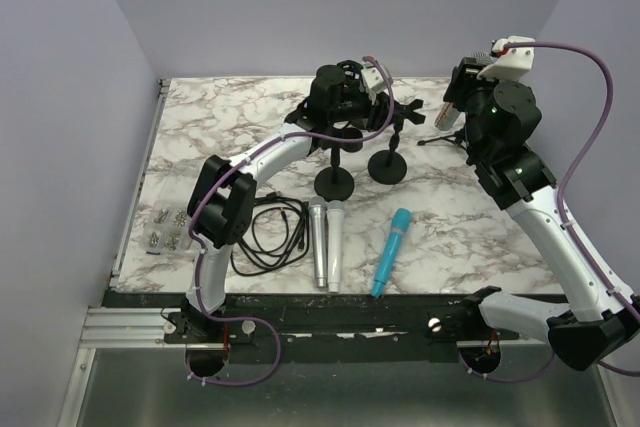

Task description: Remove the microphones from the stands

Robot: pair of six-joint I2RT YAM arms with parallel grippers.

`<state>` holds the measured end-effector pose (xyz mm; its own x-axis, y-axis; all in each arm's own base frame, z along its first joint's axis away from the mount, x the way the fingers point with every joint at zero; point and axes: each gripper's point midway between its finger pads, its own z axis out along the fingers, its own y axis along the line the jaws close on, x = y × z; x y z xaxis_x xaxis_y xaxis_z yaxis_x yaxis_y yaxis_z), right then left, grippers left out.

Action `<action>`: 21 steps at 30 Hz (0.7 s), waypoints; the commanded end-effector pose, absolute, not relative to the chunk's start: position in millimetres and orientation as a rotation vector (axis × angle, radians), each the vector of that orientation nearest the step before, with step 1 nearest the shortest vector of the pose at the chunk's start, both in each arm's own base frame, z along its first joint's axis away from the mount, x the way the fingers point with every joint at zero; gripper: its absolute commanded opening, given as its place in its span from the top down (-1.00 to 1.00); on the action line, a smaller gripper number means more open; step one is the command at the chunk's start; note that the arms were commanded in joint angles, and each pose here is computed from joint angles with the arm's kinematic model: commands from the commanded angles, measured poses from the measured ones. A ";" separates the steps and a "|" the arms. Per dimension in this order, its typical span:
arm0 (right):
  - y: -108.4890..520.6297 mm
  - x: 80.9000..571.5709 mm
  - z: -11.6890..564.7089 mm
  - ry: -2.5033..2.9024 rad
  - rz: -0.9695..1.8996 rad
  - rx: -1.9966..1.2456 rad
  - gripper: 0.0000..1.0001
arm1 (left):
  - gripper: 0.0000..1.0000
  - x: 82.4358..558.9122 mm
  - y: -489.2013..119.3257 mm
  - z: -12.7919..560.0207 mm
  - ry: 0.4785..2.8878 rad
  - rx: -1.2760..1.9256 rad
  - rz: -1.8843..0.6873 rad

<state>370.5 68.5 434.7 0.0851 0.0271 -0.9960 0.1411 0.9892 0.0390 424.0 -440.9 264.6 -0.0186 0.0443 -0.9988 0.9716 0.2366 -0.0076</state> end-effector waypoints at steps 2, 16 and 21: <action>69.9 365.4 449.3 1.432 -0.038 0.150 0.99 | 1.00 394.3 -442.7 195.1 1.664 1.051 -1.156; 72.1 363.6 442.0 1.438 -0.006 0.161 0.99 | 1.00 384.3 -445.8 158.6 1.746 1.040 -1.113; 73.8 362.9 441.5 1.442 0.004 0.157 0.99 | 1.00 385.0 -444.7 158.8 1.751 1.036 -1.103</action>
